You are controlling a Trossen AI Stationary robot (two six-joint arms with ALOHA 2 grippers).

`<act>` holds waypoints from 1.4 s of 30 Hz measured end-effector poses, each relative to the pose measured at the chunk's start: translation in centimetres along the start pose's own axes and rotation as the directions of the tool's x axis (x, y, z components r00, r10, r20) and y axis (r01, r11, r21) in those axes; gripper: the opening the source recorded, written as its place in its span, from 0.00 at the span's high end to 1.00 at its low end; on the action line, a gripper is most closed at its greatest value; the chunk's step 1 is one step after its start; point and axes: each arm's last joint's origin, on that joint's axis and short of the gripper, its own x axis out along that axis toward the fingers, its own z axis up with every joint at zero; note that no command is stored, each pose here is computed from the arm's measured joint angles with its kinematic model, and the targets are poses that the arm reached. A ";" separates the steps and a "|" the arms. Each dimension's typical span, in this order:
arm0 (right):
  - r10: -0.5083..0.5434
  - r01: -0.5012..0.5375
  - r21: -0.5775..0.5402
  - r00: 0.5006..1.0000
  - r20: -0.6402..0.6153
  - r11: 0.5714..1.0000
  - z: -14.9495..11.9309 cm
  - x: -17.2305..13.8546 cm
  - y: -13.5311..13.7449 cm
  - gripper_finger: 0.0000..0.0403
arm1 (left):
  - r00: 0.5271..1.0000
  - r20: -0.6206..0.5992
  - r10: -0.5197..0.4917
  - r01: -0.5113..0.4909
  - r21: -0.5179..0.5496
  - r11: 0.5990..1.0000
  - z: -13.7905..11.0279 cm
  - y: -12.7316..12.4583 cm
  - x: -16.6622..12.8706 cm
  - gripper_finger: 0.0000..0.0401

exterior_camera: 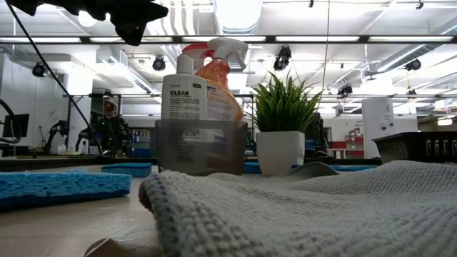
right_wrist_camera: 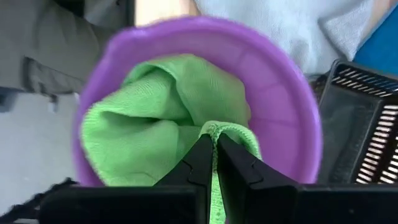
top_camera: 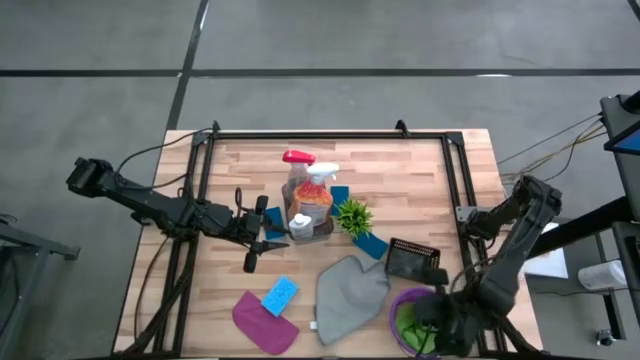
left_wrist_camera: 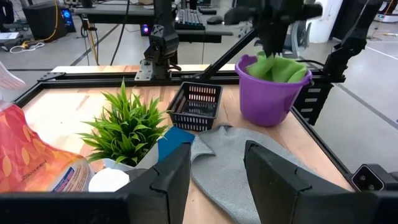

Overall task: Pick & Place Kitchen Items
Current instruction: Put the green towel into the purple bucket, then put the gray towel into the purple bucket

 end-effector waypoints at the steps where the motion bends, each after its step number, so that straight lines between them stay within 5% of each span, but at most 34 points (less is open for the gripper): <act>1: -0.010 0.010 -0.008 1.000 -0.016 1.000 0.1 0.6 0.2 0.96 | 1.000 0.000 0.000 0.000 0.000 1.000 0.0 0.0 0.0 0.61; 9: -0.073 0.070 -0.043 0.995 -0.074 0.997 0.3 3.7 1.2 0.96 | 1.000 -0.003 0.000 0.000 0.003 1.000 0.0 0.0 0.0 0.61; 17: -0.071 0.071 -0.013 0.995 -0.071 0.997 1.4 3.0 1.7 0.93 | 1.000 -0.003 0.007 -0.007 0.004 1.000 0.0 0.0 0.0 0.61; 32: -0.072 0.074 0.040 0.996 -0.050 0.996 2.0 2.1 1.8 0.26 | 1.000 -0.013 0.008 -0.008 0.006 1.000 -0.1 0.0 0.0 0.61; 42: -0.154 0.160 0.087 0.985 -0.073 0.983 2.0 0.0 1.3 0.17 | 1.000 -0.019 0.021 -0.020 0.006 1.000 -0.2 0.1 0.0 0.61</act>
